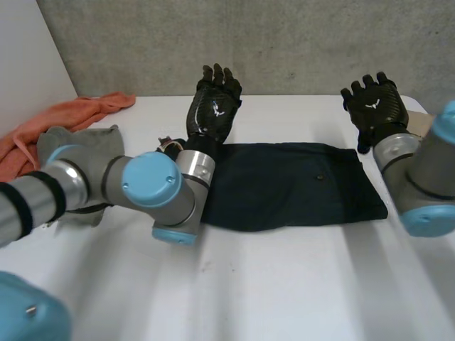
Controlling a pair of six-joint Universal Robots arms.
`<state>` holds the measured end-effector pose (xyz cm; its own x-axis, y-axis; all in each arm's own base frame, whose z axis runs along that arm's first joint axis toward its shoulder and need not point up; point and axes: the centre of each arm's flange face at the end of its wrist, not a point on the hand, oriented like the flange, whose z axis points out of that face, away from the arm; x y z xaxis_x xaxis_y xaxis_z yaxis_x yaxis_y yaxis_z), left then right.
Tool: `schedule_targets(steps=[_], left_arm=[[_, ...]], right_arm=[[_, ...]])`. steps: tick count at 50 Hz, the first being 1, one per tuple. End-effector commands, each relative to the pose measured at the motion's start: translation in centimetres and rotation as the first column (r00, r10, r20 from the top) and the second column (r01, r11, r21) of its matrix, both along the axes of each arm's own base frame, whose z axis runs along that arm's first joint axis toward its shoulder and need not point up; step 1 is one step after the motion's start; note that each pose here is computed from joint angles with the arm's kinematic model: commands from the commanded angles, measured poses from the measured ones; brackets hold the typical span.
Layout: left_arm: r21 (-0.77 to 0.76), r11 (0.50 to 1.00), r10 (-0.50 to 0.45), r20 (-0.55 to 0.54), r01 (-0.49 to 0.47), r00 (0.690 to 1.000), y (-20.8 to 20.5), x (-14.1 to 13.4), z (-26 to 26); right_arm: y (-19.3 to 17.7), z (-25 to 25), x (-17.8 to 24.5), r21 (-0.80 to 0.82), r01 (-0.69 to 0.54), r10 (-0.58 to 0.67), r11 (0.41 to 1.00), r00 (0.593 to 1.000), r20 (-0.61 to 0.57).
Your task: Fold the laundry.
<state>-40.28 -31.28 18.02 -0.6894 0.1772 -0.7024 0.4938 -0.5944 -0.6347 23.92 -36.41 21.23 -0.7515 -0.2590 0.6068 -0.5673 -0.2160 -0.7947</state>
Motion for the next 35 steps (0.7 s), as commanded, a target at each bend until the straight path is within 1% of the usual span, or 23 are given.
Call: schedule_targets(steps=[1, 2, 5, 6, 10, 12, 16, 22, 29, 32, 35], left_arm=[[0.178, 0.983, -0.037, -0.051, 0.045, 0.998, 4.0, 3.0, 1.4], [0.231, 0.971, -0.044, -0.080, 0.061, 0.996, 4.8, 3.7, 1.6], [0.305, 0.948, -0.052, -0.122, 0.088, 0.991, 5.8, 4.4, 1.6], [0.351, 0.931, -0.051, -0.148, 0.101, 0.988, 6.4, 4.9, 1.6], [0.422, 0.899, -0.045, -0.186, 0.121, 0.981, 7.2, 5.5, 1.2], [0.440, 0.890, -0.042, -0.187, 0.122, 0.981, 7.4, 5.6, 0.8], [0.450, 0.885, -0.038, -0.183, 0.119, 0.982, 7.5, 5.8, 0.6], [0.448, 0.886, -0.037, -0.186, 0.119, 0.982, 7.5, 5.8, 0.7], [0.429, 0.895, -0.039, -0.200, 0.124, 0.979, 7.7, 5.9, 1.8], [0.419, 0.899, -0.043, -0.209, 0.129, 0.977, 8.0, 6.2, 2.5], [0.410, 0.902, -0.045, -0.218, 0.133, 0.975, 8.4, 6.5, 3.2]], right_arm=[[4.1, -1.8, -3.3, 0.432, -0.056, 0.032, 0.900, 0.998, 0.063], [4.6, -2.2, -3.4, 0.463, -0.063, 0.038, 0.884, 0.997, 0.064], [5.3, -3.4, -3.4, 0.496, -0.078, 0.051, 0.865, 0.996, 0.068], [5.4, -3.7, -3.5, 0.496, -0.077, 0.049, 0.865, 0.996, 0.068], [5.0, -4.4, -4.0, 0.479, -0.065, 0.035, 0.875, 0.997, 0.071], [4.9, -4.9, -3.9, 0.475, -0.066, 0.038, 0.878, 0.997, 0.068], [3.9, -7.0, -3.9, 0.472, -0.057, 0.034, 0.880, 0.998, 0.057], [2.9, -8.2, -4.1, 0.443, -0.016, -0.002, 0.897, 0.999, 0.040], [1.5, -7.5, -6.7, 0.391, 0.143, -0.156, 0.909, 0.988, 0.001], [1.4, -4.9, -7.6, 0.318, 0.186, -0.182, 0.930, 0.982, -0.040], [1.6, -3.7, -8.2, 0.265, 0.206, -0.171, 0.942, 0.974, -0.149]])
